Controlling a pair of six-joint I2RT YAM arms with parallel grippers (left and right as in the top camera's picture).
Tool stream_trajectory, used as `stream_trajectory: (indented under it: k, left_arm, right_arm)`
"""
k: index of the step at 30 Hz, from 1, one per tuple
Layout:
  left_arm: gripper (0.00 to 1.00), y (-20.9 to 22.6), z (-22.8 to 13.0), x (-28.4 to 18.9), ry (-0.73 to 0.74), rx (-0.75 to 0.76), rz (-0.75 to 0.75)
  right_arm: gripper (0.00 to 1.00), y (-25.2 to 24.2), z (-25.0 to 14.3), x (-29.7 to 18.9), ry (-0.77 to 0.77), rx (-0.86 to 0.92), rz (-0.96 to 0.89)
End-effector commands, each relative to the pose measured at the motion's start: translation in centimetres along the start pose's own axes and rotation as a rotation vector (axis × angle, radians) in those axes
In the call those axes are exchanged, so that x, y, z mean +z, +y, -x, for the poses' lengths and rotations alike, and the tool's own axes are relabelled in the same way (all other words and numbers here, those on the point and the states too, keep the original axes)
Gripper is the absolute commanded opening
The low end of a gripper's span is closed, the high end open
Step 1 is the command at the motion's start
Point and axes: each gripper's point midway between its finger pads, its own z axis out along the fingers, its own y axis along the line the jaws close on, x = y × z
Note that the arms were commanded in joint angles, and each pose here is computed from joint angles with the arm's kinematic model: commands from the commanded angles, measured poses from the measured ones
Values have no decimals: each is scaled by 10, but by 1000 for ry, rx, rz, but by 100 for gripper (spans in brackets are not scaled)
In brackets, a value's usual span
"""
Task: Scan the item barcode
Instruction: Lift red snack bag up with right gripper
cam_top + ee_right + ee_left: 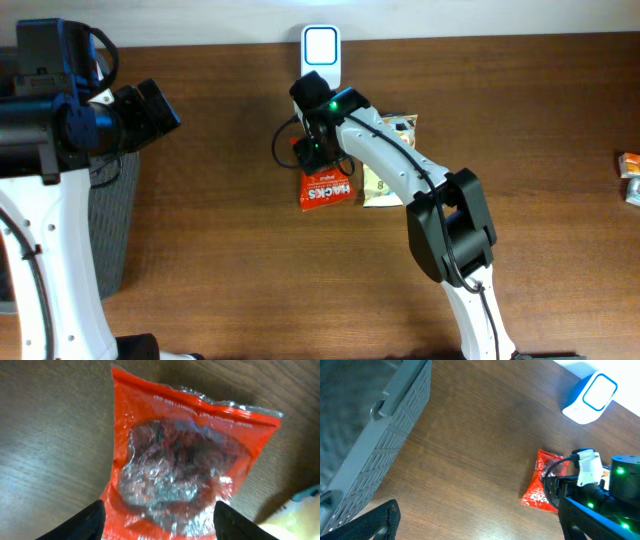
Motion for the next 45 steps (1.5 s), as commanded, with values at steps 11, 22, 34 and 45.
stream_trajectory:
  k: [11, 22, 34, 45]
  left_arm:
    - [99, 1, 0, 0, -3, -10, 0]
    - [99, 1, 0, 0, -3, -10, 0]
    - [99, 1, 0, 0, -3, -10, 0]
    - [99, 1, 0, 0, -3, -10, 0]
  right_arm:
    - [15, 2, -32, 41, 64, 31, 0]
    - [4, 19, 13, -54, 5, 96, 210]
    - [4, 37, 45, -225, -83, 206, 1375]
    - [4, 31, 44, -238, -59, 247, 1454]
